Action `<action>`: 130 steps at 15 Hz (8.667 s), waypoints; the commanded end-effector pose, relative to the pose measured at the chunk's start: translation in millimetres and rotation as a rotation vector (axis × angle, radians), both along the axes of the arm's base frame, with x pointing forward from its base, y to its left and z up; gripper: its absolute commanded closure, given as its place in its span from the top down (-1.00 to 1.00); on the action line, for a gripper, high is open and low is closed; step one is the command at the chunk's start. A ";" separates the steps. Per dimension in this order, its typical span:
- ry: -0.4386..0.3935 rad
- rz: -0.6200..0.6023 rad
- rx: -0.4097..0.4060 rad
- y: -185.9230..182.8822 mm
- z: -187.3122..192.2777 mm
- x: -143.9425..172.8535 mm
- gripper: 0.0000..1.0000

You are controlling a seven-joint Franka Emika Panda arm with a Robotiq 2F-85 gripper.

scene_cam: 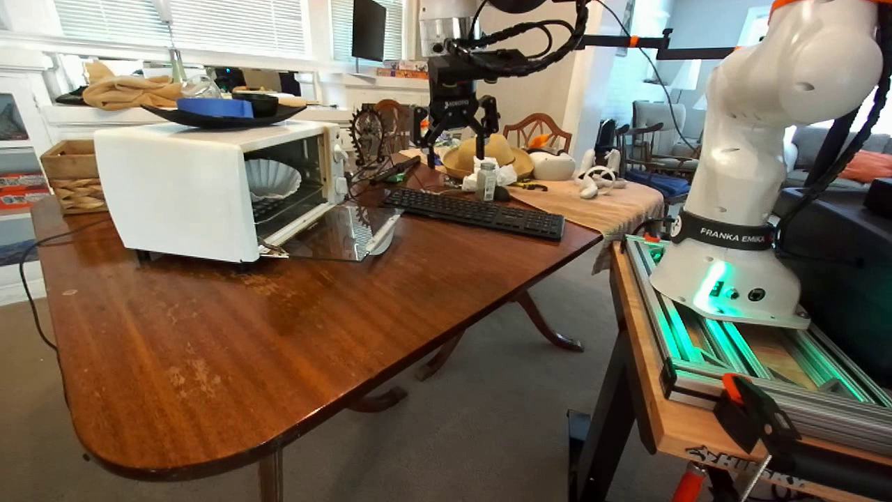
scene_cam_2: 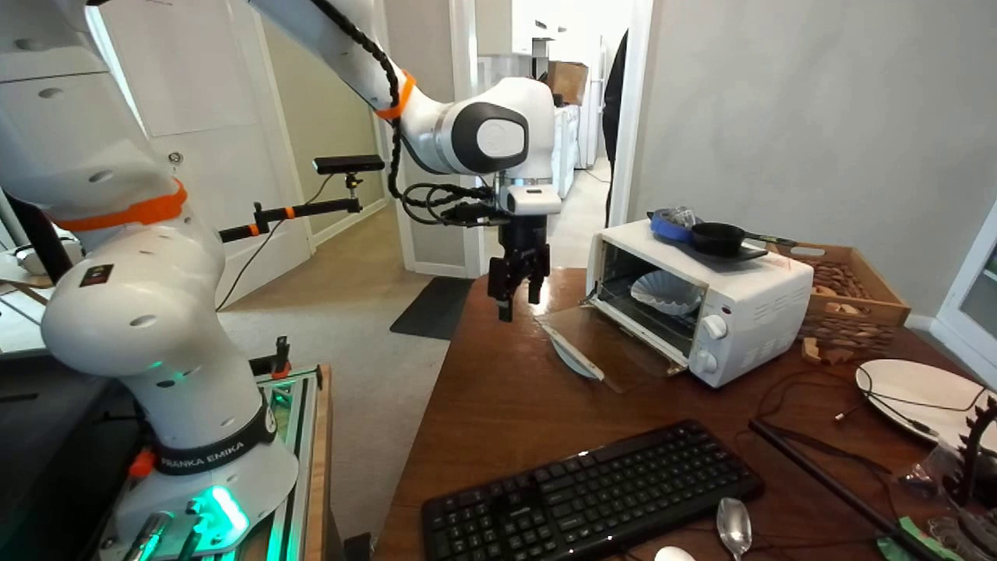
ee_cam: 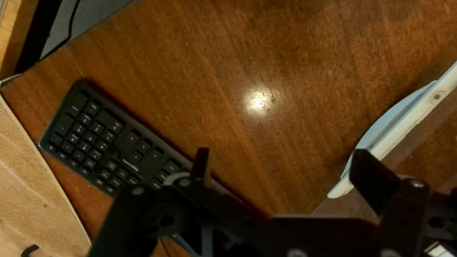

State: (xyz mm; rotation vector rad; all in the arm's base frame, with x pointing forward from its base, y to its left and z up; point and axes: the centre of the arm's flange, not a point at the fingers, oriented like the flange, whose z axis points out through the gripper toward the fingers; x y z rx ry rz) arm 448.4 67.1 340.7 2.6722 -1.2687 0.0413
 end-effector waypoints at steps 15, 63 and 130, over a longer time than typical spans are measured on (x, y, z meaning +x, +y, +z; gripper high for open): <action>-0.082 0.606 -0.551 -18.9 -16.1 77.8 1.00; -0.123 1.499 -0.650 119.0 -125.0 204.0 0.39; 0.821 0.625 -0.748 -211.4 -73.1 -120.0 -0.99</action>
